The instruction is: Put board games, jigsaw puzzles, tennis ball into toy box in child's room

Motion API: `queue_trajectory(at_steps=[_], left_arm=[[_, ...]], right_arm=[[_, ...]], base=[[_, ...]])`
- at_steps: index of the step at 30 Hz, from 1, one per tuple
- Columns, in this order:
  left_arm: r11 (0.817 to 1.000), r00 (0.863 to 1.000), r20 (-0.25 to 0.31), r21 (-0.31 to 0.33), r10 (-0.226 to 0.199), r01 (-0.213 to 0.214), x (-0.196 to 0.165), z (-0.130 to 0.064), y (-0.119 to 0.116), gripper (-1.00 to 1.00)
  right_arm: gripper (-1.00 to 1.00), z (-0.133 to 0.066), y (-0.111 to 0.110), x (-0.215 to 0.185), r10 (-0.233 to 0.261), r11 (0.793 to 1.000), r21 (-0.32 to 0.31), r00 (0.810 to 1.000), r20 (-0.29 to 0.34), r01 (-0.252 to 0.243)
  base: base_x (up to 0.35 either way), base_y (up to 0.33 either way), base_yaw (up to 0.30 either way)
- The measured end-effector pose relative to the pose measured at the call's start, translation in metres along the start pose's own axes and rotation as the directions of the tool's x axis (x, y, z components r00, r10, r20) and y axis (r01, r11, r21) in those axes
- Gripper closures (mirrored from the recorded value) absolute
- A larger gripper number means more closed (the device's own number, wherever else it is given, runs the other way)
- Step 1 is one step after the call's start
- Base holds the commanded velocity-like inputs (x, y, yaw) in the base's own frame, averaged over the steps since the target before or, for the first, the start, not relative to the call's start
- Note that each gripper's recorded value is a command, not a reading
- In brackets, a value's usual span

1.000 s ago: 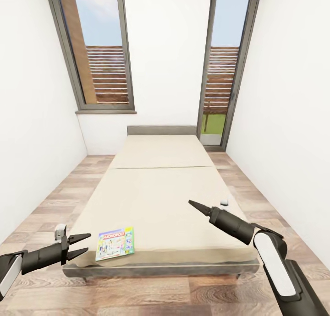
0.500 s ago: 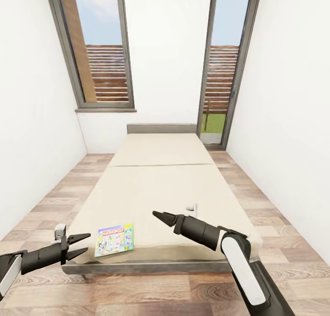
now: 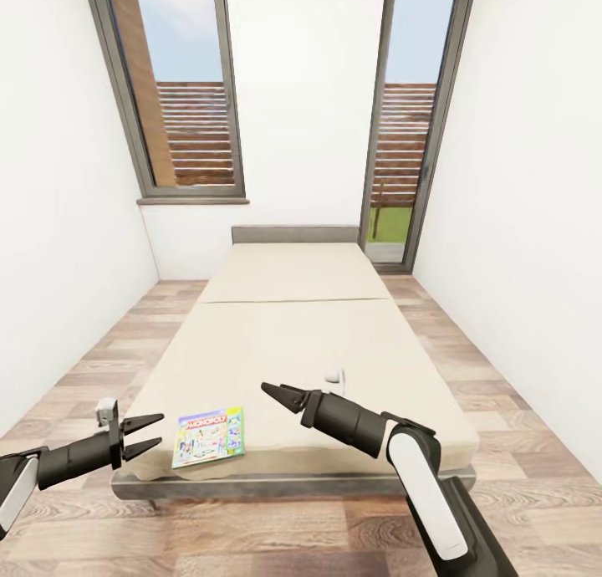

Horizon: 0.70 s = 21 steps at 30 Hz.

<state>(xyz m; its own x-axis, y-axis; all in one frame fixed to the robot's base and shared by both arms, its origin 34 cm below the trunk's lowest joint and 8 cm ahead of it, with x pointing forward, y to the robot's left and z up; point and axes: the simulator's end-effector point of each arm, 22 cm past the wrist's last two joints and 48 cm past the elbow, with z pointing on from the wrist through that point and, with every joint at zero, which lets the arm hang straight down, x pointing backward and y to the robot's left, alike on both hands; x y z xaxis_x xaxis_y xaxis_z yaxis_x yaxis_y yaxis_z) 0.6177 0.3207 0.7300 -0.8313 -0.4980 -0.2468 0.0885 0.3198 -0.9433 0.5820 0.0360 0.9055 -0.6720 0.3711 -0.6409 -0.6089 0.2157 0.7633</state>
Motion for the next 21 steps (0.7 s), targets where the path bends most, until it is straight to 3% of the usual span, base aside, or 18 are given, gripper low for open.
queue_trajectory(at_steps=[21], left_arm=[[1.0, 1.0, -0.001, 0.003, -0.004, 0.004, 0.015, 0.004, 0.037, -1.0]], right_arm=[[-1.0, -0.009, -0.028, 0.029, 0.001, 1.0, -0.004, 1.0, 0.007, -0.001]], base=[[0.0, 0.0, 0.0]])
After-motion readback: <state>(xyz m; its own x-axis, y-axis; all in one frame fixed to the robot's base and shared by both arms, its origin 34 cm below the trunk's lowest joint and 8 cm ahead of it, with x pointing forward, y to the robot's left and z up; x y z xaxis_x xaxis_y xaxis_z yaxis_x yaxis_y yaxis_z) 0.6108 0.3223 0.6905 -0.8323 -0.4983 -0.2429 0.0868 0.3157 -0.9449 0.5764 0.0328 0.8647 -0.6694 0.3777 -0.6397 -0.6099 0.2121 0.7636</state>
